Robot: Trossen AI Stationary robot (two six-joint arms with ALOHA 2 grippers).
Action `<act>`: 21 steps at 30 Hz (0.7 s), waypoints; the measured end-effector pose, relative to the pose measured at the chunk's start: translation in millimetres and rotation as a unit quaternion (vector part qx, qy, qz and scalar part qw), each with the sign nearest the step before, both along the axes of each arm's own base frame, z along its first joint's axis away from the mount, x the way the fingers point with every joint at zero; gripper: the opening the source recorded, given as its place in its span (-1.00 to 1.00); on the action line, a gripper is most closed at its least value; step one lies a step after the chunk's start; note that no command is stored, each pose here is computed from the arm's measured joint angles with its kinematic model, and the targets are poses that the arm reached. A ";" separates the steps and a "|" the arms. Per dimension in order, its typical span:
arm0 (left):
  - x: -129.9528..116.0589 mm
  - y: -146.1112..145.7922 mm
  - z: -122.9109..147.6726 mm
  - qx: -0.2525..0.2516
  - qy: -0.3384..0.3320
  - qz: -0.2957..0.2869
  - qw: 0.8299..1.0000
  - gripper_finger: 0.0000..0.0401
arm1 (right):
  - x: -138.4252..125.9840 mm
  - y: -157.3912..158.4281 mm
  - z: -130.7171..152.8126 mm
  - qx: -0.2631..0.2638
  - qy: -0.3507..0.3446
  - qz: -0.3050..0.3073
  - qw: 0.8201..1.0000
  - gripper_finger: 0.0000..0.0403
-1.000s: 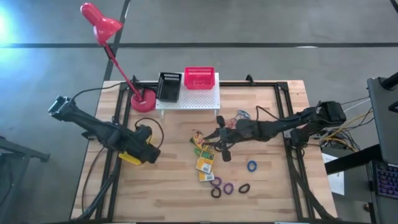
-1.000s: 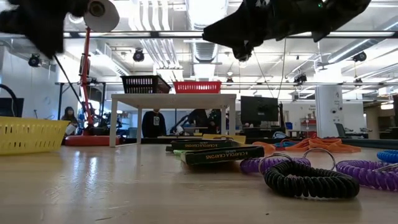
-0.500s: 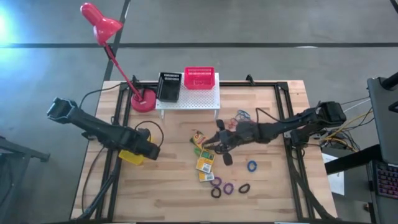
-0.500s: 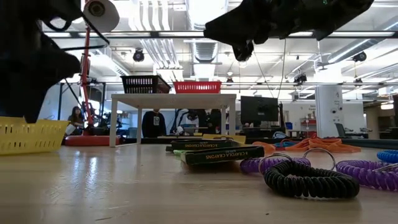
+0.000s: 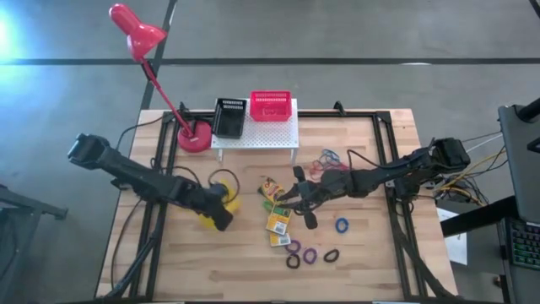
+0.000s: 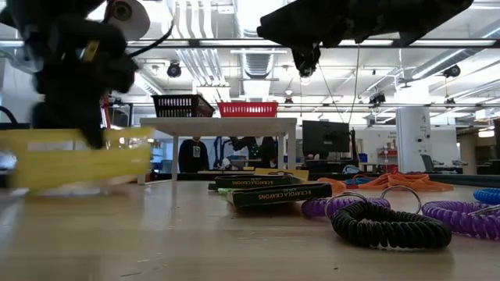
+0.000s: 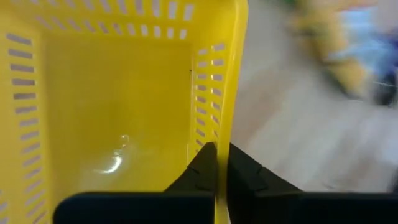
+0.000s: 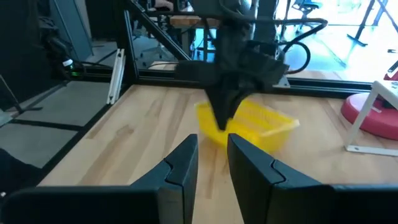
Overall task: Pick & Place Office Desk Supplies
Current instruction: Put the yellow bin on the shelf
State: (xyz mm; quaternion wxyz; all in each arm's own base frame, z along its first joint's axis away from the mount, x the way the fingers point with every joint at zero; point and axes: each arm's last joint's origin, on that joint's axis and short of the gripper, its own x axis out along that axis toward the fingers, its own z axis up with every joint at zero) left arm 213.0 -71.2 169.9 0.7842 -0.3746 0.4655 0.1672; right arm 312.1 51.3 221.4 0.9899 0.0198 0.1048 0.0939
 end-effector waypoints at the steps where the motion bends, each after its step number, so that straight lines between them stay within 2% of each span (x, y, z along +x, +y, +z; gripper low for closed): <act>1: 5.9 -2.1 -2.8 0.011 -0.011 -0.023 1.000 -0.90 | 0.0 0.0 0.1 0.001 0.000 0.000 1.000 -0.58; 6: 28.8 -10.8 -20.3 0.054 0.013 -0.107 0.993 -0.88 | 0.0 -0.2 0.2 0.020 0.003 -0.005 1.000 -0.58; 11: 52.5 -22.1 -25.3 0.051 0.026 -0.185 0.981 -0.87 | 1.3 -0.3 2.1 0.044 0.010 -0.014 0.999 -0.58; 14: 64.4 -28.8 -17.3 0.059 0.015 -0.237 0.970 -0.81 | 6.0 -2.2 7.5 0.052 0.034 -0.023 0.998 -0.58; 17: 70.8 -34.3 -5.0 0.074 0.009 -0.284 0.956 -0.67 | 10.8 -5.9 13.5 0.042 0.077 -0.050 0.995 -0.58; 21: 75.1 -36.5 19.2 0.084 0.011 -0.304 0.949 -0.45 | 14.7 -13.7 21.3 0.027 0.121 -0.084 0.989 -0.58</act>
